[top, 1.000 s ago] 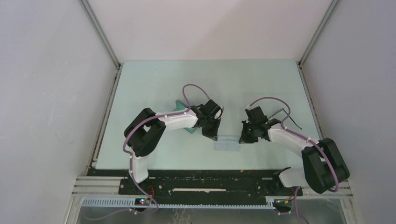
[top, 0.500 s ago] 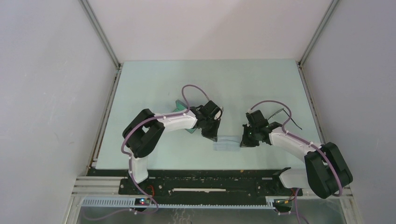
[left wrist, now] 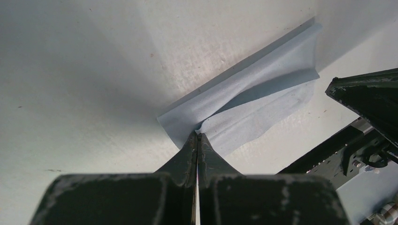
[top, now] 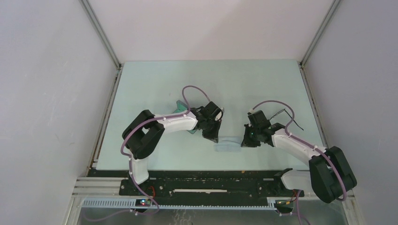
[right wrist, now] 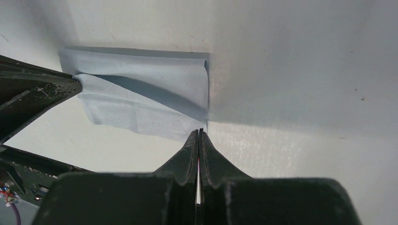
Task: Organize the sunglasses
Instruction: Fold the glasses cleaning cloth at the center of the board.
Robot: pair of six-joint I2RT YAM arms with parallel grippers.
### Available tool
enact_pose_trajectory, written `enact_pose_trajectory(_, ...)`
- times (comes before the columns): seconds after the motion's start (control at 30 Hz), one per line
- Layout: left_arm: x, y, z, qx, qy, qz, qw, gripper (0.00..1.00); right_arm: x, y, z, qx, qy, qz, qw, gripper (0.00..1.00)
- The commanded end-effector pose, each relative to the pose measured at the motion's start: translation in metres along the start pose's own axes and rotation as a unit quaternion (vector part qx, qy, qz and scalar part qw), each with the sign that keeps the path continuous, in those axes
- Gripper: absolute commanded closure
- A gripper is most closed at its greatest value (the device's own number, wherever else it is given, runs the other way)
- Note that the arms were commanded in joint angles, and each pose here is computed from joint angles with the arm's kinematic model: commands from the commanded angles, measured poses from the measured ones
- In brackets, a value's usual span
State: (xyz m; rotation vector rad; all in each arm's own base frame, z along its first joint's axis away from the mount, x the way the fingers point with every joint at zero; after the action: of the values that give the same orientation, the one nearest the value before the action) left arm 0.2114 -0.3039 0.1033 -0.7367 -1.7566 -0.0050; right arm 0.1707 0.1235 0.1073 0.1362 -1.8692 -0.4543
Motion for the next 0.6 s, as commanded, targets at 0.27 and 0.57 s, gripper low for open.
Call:
enact_pose_trajectory(0.27, 0.010, -0.009, -0.006, -0.008, -0.020, 0.019, 1.000, 1.00, 0.002, 0.004, -0.020, -0.038, -0.029, -0.044, 0.998, 0.73)
enact_pose_trajectory(0.57, 0.011, -0.011, -0.006, -0.008, -0.019, 0.021, 1.000, 1.00, -0.003, 0.006, -0.018, -0.031, -0.014, -0.057, 0.998, 0.73)
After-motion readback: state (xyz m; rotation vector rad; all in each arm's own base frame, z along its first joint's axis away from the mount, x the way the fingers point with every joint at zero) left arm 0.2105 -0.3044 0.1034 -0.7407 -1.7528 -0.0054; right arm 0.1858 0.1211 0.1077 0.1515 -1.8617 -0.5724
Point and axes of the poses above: each gripper's point midway between its finger pads, its own x axis back along the fingers, its own y axis along the line the jaws close on, z = x × y, the point moved 9 cm from there along x, back along the fingers, and after that the axes turned 7 degrees about -x, right-handed, at the moved point
